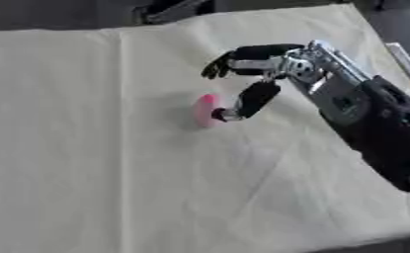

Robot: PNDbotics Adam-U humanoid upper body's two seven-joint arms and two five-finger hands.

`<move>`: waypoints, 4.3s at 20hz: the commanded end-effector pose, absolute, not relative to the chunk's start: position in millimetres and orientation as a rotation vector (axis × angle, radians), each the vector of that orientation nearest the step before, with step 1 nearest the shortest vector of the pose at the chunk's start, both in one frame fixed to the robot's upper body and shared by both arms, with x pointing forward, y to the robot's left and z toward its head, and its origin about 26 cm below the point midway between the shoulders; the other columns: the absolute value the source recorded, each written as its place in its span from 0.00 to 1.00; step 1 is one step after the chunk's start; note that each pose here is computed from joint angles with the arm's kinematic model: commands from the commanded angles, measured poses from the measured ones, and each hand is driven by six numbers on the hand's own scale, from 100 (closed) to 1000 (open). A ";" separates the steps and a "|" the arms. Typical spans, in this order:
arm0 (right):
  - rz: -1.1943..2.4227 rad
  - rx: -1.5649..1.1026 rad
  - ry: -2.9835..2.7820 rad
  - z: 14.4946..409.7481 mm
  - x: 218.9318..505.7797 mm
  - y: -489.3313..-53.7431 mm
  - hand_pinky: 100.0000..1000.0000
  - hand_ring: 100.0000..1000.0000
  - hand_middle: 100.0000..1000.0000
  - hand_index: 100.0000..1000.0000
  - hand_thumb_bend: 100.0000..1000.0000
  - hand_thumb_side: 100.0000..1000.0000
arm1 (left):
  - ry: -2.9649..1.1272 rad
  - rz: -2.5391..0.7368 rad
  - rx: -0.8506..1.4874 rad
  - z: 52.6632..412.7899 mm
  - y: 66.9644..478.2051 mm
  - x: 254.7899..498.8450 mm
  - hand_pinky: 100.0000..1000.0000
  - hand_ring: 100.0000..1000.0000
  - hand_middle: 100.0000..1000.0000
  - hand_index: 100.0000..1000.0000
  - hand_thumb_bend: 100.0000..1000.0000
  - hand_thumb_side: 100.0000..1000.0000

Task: Pick up the objects with one hand, pass them to the other hand, and then place them into the box on the other side of the table.

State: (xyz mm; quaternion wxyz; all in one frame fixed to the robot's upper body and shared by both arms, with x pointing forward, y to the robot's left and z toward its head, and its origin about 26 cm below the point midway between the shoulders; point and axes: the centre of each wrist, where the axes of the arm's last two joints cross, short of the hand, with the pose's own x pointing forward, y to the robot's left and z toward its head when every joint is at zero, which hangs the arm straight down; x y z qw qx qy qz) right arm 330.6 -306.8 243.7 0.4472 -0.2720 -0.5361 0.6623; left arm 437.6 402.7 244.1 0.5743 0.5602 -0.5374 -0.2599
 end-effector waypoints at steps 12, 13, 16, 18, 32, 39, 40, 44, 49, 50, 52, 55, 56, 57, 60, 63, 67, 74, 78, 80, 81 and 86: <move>1.571 -0.773 -1.339 235.3 340.3 -311.6 0.91 0.86 0.80 0.88 0.27 0.24 | -1.274 -0.588 1.356 260.9 411.7 433.8 0.79 0.72 0.68 0.76 0.45 0.33; 1.566 -0.782 -1.339 234.5 340.7 -311.7 0.91 0.85 0.79 0.87 0.27 0.22 | -1.275 -0.587 1.357 261.2 411.7 433.7 0.79 0.72 0.68 0.76 0.45 0.33; 1.566 -0.788 -1.322 228.7 343.3 -312.3 0.91 0.85 0.78 0.86 0.27 0.18 | -1.276 -0.584 1.357 261.3 411.8 433.5 0.79 0.72 0.68 0.76 0.45 0.33; 1.569 -0.791 -1.309 225.9 344.9 -313.2 0.91 0.84 0.77 0.85 0.28 0.15 | -1.275 -0.584 1.357 260.7 412.4 433.2 0.79 0.72 0.68 0.76 0.45 0.33; 1.536 -0.759 -1.300 214.5 350.3 -314.3 0.89 0.71 0.56 0.66 0.17 0.00 | -1.268 -0.575 1.358 259.0 413.9 433.1 0.79 0.72 0.68 0.76 0.45 0.34; 1.437 -0.751 -1.373 216.5 347.0 -311.0 0.87 0.60 0.40 0.49 0.03 0.00 | -1.260 -0.574 1.366 257.9 416.1 432.9 0.79 0.72 0.68 0.76 0.44 0.33; 1.430 -0.753 -1.381 217.6 346.1 -310.4 0.87 0.59 0.40 0.48 0.03 0.00 | -1.260 -0.574 1.366 258.0 416.1 432.9 0.79 0.72 0.68 0.76 0.44 0.33; 1.413 -0.751 -1.425 226.7 340.9 -308.2 0.86 0.58 0.39 0.48 0.00 0.00 | -1.258 -0.576 1.369 258.4 417.1 432.6 0.79 0.72 0.68 0.76 0.44 0.33; 1.331 -0.723 -1.570 247.3 329.5 -299.1 0.86 0.54 0.39 0.47 0.00 0.00 | -1.274 -0.577 1.369 262.7 414.7 433.1 0.79 0.71 0.67 0.76 0.43 0.32; 1.313 -0.712 -1.603 250.0 326.7 -295.8 0.85 0.53 0.39 0.47 0.00 0.00 | -1.284 -0.577 1.367 264.8 413.2 433.4 0.79 0.71 0.67 0.76 0.43 0.32; 1.283 -0.677 -1.664 253.1 321.4 -288.8 0.84 0.53 0.38 0.47 0.00 0.00 | -1.311 -0.581 1.359 269.6 408.5 434.6 0.78 0.70 0.66 0.76 0.42 0.33; 1.242 -0.629 -1.738 254.4 316.0 -279.7 0.84 0.52 0.38 0.47 0.00 0.00 | -1.363 -0.605 1.335 278.1 397.8 437.2 0.77 0.70 0.66 0.76 0.42 0.34; 1.229 -0.613 -1.763 254.3 314.7 -276.8 0.84 0.52 0.38 0.47 0.00 0.00 | -1.386 -0.622 1.322 281.5 392.2 438.5 0.77 0.69 0.66 0.76 0.41 0.35; 1.216 -0.601 -1.787 254.0 313.7 -274.1 0.84 0.53 0.38 0.47 0.00 0.00 | -1.410 -0.641 1.305 284.9 386.2 439.8 0.77 0.69 0.66 0.77 0.41 0.35; 1.172 -0.568 -1.846 251.0 313.9 -267.4 0.84 0.53 0.38 0.47 0.00 0.00 | -1.490 -0.726 1.224 295.6 363.2 443.7 0.76 0.68 0.66 0.77 0.40 0.38; 1.138 -0.538 -1.875 247.4 316.2 -262.8 0.83 0.53 0.38 0.46 0.00 0.00 | -1.560 -0.828 1.131 305.4 337.5 444.5 0.76 0.67 0.66 0.77 0.38 0.40; 1.099 -0.508 -1.900 244.4 319.7 -257.7 0.82 0.52 0.38 0.46 0.00 0.00 | -1.638 -0.959 0.998 318.3 296.8 439.6 0.76 0.67 0.66 0.77 0.37 0.43; 1.050 -0.491 -1.916 241.0 324.5 -252.0 0.82 0.52 0.38 0.46 0.00 0.00 | -1.694 -1.233 0.770 329.1 214.1 419.5 0.76 0.67 0.67 0.78 0.38 0.47; 1.037 -0.471 -1.927 241.9 326.9 -247.8 0.82 0.51 0.38 0.46 0.00 0.00 | -1.700 -1.354 0.698 332.5 170.9 406.6 0.76 0.68 0.67 0.80 0.41 0.46; 1.031 -0.457 -1.936 243.1 327.5 -245.2 0.81 0.51 0.38 0.46 0.00 0.00 | -1.701 -1.401 0.665 333.0 151.7 400.9 0.76 0.68 0.68 0.82 0.42 0.46; 1.030 -0.450 -1.941 243.7 327.5 -243.9 0.81 0.51 0.38 0.46 0.00 0.00 | -1.701 -1.420 0.649 332.9 142.8 397.9 0.76 0.68 0.68 0.83 0.42 0.46; 1.023 -0.420 -1.961 245.0 327.2 -239.1 0.81 0.51 0.37 0.45 0.00 0.00 | -1.720 -1.466 0.617 331.8 111.3 385.6 0.78 0.69 0.68 0.82 0.47 0.42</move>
